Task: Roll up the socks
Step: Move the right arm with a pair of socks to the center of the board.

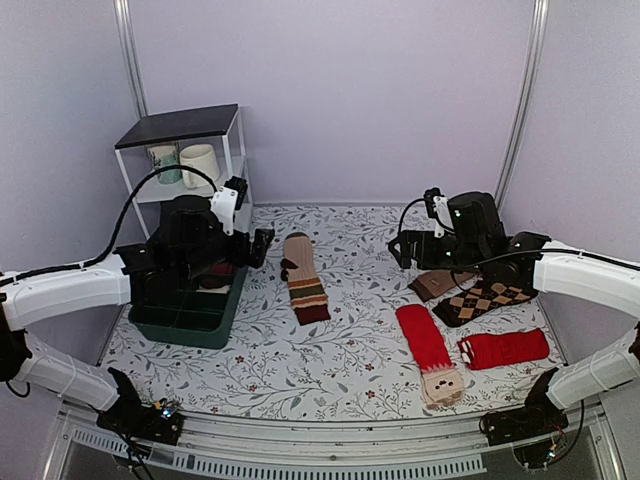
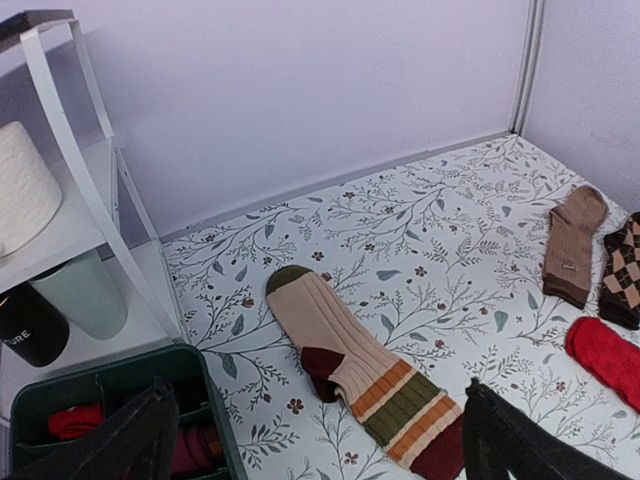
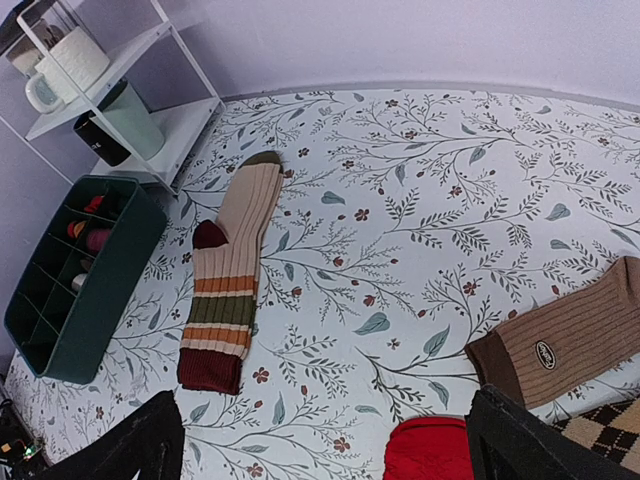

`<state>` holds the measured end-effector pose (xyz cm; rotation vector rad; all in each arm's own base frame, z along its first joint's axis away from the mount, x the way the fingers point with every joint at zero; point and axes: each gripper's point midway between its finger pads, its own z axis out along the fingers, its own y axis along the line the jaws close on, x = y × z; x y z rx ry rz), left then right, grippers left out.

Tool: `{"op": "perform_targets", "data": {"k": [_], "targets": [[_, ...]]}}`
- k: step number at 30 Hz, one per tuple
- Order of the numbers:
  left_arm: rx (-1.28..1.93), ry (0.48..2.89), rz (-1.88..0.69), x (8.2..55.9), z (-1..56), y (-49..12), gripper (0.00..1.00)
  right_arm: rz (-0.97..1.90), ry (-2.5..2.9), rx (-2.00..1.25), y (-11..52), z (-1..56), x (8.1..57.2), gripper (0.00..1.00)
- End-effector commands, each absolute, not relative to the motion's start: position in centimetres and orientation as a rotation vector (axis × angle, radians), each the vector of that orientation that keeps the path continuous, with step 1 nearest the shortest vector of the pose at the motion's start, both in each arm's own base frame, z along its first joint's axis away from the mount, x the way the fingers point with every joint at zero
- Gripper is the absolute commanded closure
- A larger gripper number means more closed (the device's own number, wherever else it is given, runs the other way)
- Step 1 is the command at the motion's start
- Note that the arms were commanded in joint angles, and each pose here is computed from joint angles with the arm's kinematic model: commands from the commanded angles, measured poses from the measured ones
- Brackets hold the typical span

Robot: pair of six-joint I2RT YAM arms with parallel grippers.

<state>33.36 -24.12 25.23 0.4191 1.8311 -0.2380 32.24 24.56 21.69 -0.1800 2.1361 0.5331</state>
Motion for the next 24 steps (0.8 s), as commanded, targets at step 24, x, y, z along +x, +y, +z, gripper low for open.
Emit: {"op": "perform_targets", "data": {"k": [24], "targets": [[0.593,1.713,-0.522,29.1,24.6,-26.7,0.02,1.120,1.730,-1.174,35.4,16.9,22.6,0.10]]}}
